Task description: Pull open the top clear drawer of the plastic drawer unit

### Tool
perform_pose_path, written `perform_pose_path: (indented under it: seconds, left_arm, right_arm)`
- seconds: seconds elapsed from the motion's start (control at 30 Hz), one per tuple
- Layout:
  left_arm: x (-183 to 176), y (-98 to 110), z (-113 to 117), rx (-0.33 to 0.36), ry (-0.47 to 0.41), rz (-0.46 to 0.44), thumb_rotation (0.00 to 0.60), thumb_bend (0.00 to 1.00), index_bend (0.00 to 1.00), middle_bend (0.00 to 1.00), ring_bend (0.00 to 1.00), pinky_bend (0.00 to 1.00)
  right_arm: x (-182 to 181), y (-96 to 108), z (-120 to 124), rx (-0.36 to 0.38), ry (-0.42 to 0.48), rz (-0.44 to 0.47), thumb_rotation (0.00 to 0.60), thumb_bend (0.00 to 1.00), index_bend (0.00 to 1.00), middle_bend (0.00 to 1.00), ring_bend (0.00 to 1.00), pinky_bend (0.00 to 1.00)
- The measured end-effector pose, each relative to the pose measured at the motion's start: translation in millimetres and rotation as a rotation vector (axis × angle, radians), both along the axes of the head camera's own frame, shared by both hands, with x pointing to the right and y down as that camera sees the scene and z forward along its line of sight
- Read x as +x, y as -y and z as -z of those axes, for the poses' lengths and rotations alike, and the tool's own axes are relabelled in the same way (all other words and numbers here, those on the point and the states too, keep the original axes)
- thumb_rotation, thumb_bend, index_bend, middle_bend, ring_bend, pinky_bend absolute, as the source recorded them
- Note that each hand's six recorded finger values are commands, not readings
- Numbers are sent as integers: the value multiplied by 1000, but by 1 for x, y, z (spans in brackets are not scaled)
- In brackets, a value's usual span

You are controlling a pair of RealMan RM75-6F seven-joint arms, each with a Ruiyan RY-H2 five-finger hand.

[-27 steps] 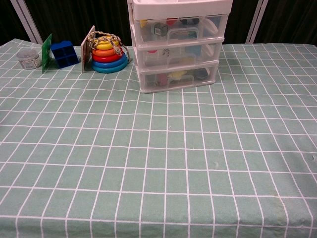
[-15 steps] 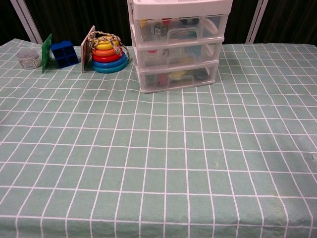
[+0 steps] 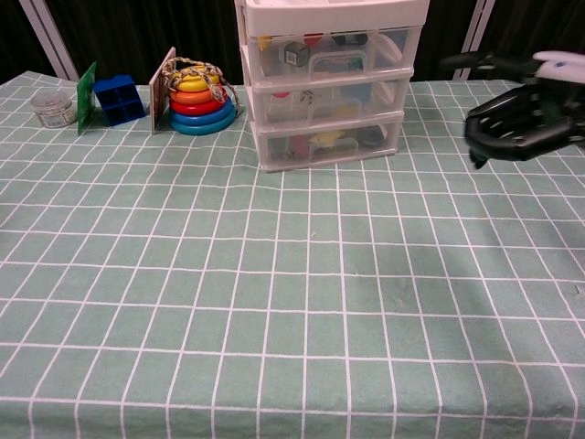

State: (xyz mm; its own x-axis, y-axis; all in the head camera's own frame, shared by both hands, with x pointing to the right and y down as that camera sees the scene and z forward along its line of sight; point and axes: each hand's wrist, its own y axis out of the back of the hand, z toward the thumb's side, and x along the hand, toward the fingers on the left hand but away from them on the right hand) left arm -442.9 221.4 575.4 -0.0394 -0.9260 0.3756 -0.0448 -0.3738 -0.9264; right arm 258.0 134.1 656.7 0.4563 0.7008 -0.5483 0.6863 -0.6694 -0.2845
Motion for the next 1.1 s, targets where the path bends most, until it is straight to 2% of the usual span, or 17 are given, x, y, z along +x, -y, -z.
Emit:
perform_pose_path:
  seconds: [0.1, 0.2, 0.4, 0.7, 1.1]
  left_arm:
    - [-2, -1, -1, -4, 2, 7, 600, 21, 211, 140, 169, 202]
    - [-4, -2, -2, -9, 4, 13, 600, 21, 211, 140, 170, 203]
    - [-7, -1, -1, -8, 8, 18, 600, 21, 211, 140, 170, 203]
    - [-10, -1, -1, -8, 12, 23, 600, 21, 211, 140, 170, 203]
    - [-10, -1, 0, -10, 15, 24, 600, 21, 211, 140, 170, 202]
  right_arm:
    - [-33, 9, -18, -126, 102, -4, 600, 438, 60, 687, 568, 505]
    - [-57, 19, -33, -204, 179, -37, 600, 458, 60, 697, 575, 510]
    - [-75, 33, -50, -278, 270, -123, 600, 477, 60, 699, 576, 510]
    - [-82, 47, -53, -289, 347, -179, 600, 477, 69, 699, 576, 510]
    - [-100, 60, -59, -294, 367, -159, 600, 477, 84, 699, 576, 510]
